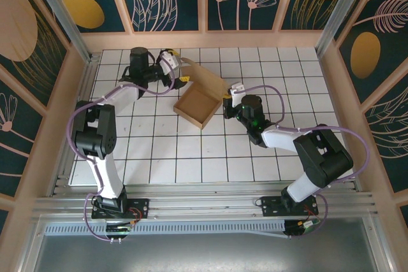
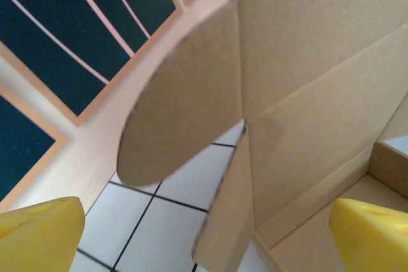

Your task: Fold the paper box

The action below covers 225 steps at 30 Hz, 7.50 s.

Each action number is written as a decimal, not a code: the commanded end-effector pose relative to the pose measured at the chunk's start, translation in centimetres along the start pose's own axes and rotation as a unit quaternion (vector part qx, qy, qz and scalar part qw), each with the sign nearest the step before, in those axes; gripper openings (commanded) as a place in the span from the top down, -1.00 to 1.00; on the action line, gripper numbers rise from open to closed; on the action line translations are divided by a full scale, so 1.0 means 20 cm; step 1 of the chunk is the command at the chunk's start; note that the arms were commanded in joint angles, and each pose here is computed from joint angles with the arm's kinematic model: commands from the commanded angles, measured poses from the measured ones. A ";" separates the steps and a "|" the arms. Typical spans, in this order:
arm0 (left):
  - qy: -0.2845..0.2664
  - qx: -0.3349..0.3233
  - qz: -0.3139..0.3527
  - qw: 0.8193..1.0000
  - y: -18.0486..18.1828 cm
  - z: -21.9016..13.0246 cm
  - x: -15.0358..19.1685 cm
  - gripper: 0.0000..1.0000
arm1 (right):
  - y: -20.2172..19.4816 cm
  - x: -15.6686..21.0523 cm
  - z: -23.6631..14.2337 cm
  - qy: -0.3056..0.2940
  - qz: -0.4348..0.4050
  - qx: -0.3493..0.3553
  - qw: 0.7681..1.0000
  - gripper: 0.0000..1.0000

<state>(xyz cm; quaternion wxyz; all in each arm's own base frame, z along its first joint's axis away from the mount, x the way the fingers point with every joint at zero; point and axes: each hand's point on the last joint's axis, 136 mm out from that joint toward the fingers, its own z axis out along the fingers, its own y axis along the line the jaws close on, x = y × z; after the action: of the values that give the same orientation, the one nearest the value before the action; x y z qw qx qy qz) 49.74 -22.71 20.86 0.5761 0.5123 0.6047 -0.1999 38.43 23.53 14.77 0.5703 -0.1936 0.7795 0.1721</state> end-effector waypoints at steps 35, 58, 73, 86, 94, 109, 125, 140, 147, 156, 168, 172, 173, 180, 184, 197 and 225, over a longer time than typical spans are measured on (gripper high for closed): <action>-0.014 -0.037 -0.354 0.934 -0.36 0.00 -0.08 1.00 | -0.03 0.03 0.15 0.076 0.130 0.057 0.987 0.97; -0.044 -0.091 -0.508 0.855 -0.73 -0.04 -0.07 1.00 | 0.08 0.32 0.06 0.071 0.134 0.095 0.984 1.00; -0.044 -0.120 -0.610 0.782 -0.88 0.04 0.09 1.00 | 0.07 0.51 -0.13 0.076 0.142 0.073 0.984 0.99; 0.040 -0.155 -0.601 0.783 -1.08 -0.05 0.33 1.00 | 0.06 0.61 -0.20 0.085 0.158 0.068 0.981 0.98; 0.094 -0.136 -0.621 0.766 -1.22 -0.09 0.45 1.00 | 0.06 0.63 -0.22 0.091 0.156 0.068 0.981 0.97; 0.168 -0.163 -0.649 0.724 -1.36 -0.17 0.70 1.00 | 0.10 0.76 -0.28 0.121 0.151 0.058 0.979 0.90; 0.209 -0.186 -0.630 0.725 -1.38 -0.23 0.78 1.00 | 0.12 0.61 -0.48 0.075 0.177 0.021 0.981 0.17; 0.181 -0.177 -0.621 0.742 -1.33 -0.19 0.66 0.79 | 0.15 0.02 -0.98 -0.116 0.225 -0.081 0.964 -0.47; 0.162 -0.169 -0.618 0.750 -1.29 -0.20 0.54 0.37 | 0.03 -0.14 -0.85 -0.016 0.271 0.001 0.963 -0.56; 0.124 -0.154 -0.619 0.760 -1.27 -0.32 0.37 0.35 | -0.10 -0.02 -0.41 0.187 0.326 -0.017 0.926 -0.55; 0.072 -0.264 -0.635 0.722 -0.92 -0.64 0.04 -0.18 | -0.06 0.27 -0.22 0.267 0.321 -0.048 0.907 -0.29; 0.094 -0.213 -0.642 0.730 -0.82 -0.46 -0.01 -0.25 | -0.06 0.39 -0.20 0.287 0.321 -0.042 0.902 -0.10; 0.108 -0.208 -0.634 0.737 -0.80 -0.40 0.00 -0.27 | -0.06 0.43 -0.19 0.295 0.319 -0.040 0.900 -0.08; 0.178 -0.179 -0.621 0.742 -0.74 -0.16 0.19 -0.20 | -0.10 0.54 -0.17 0.311 0.303 -0.016 0.901 -0.04; 0.213 -0.138 -0.640 0.725 -0.86 -0.07 0.31 0.11 | -0.10 0.56 -0.17 0.307 0.295 -0.010 0.905 -0.01; 0.172 -0.070 -0.694 0.696 -0.99 -0.04 0.28 0.73 | -0.03 0.54 -0.14 0.303 0.288 -0.023 0.908 0.10; 0.262 -0.134 -0.657 0.694 -1.10 -0.10 0.66 0.36 | 0.01 0.35 -0.02 0.277 0.293 -0.051 0.914 -0.10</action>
<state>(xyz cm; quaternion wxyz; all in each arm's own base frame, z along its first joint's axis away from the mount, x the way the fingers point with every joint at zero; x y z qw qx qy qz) 33.86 -25.49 5.51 0.2129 -0.0586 0.9174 -0.3310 36.54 22.45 9.69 0.2770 -0.0364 0.9128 0.2980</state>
